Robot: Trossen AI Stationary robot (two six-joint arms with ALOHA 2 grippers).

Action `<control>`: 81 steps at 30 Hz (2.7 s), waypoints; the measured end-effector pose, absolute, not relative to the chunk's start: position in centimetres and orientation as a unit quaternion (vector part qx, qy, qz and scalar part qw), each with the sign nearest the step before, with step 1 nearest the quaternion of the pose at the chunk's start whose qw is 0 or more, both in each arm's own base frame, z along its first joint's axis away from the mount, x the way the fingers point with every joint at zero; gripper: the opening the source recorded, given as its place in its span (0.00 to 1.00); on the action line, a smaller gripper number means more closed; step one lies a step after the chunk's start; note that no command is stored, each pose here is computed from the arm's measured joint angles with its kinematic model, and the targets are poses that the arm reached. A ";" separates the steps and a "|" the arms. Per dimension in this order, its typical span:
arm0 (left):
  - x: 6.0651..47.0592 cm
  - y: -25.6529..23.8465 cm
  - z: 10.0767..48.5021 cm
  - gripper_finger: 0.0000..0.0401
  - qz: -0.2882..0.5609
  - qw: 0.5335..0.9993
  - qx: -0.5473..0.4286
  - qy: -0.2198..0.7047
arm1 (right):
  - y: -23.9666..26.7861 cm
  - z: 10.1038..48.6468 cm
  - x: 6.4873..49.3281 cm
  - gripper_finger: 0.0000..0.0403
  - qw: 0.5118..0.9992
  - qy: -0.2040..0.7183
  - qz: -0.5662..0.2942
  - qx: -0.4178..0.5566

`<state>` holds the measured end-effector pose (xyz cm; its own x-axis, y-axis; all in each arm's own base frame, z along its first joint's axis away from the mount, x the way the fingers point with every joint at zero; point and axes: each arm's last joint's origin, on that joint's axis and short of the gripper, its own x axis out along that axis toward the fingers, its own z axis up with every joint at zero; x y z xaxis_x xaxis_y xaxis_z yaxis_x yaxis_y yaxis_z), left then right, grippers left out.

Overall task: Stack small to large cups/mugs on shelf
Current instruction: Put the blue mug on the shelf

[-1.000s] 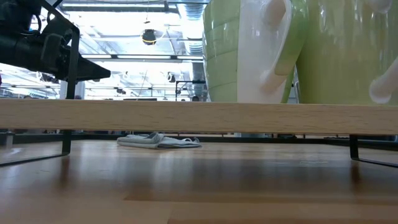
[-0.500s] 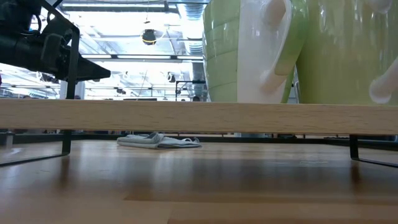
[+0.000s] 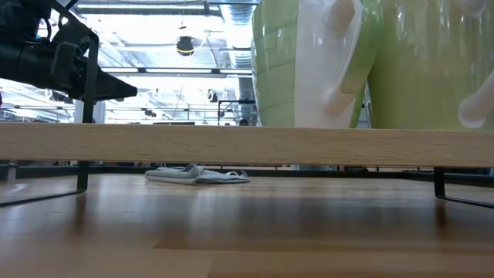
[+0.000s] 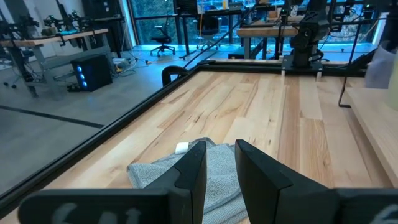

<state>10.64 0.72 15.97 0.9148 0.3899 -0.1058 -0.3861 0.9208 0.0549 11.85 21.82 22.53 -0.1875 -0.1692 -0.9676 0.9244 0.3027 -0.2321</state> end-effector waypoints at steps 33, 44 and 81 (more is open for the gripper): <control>10.7 0.6 15.9 0.19 0.176 0.983 0.012 0.059 | 15.3 26.6 13.9 0.05 0.600 0.515 -0.517 0.327; 10.7 0.5 15.9 0.19 0.165 0.984 0.011 0.061 | 12.1 26.6 16.7 0.05 0.602 0.530 -0.515 0.303; 10.7 0.4 15.8 0.19 0.146 0.987 0.005 0.062 | 0.2 28.1 22.9 0.05 0.683 0.518 -0.479 0.190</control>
<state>10.74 0.43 15.84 0.9494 0.2896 -0.1212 -0.2884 0.9571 0.0278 22.87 0.22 28.06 0.0043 -0.4565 -0.8897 0.8506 0.4695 -0.2367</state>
